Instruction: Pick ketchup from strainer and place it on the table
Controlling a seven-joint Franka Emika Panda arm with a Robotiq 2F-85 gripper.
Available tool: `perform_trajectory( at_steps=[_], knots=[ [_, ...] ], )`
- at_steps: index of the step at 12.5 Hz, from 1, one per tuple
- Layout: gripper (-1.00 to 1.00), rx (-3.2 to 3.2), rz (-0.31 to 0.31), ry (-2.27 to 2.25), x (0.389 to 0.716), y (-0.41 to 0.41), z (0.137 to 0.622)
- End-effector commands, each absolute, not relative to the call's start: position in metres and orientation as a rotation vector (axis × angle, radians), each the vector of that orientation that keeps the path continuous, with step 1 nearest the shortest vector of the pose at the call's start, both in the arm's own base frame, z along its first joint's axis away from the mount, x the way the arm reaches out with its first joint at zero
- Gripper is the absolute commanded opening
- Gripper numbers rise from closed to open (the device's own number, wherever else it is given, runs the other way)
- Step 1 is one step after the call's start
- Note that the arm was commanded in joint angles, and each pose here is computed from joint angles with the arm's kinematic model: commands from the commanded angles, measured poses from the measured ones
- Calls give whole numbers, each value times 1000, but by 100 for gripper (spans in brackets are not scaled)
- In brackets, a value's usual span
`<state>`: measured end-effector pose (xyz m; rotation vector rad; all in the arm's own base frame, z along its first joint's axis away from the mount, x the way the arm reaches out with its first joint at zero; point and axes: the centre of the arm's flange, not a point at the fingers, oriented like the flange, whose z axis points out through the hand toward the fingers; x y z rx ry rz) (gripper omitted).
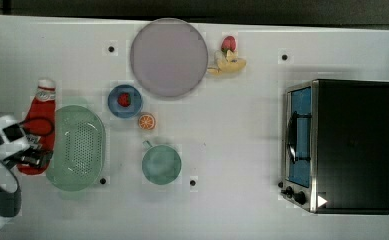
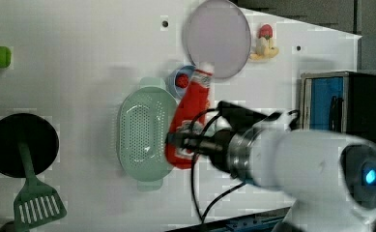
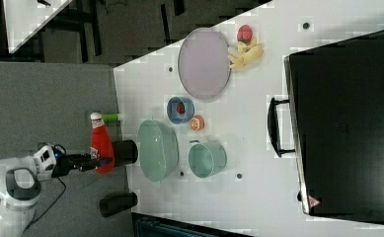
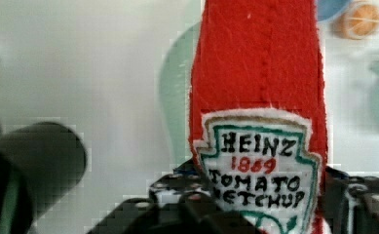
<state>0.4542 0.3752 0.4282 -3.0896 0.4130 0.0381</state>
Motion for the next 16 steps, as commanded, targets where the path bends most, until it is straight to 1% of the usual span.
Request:
perform_trajectory(
  at_steps=[1, 4, 6, 8, 11, 13, 16],
  knots=[
    [19, -3098, 116, 534, 530, 269, 433],
    [19, -3097, 97, 633, 564, 191, 438],
    [19, -3113, 92, 624, 580, 135, 436],
    [19, -3128, 100, 594, 590, 82, 432],
    [19, -3148, 139, 558, 592, 16, 417],
    [19, -3146, 146, 583, 587, -13, 397],
    [19, -3129, 79, 620, 569, -30, 343]
  ],
)
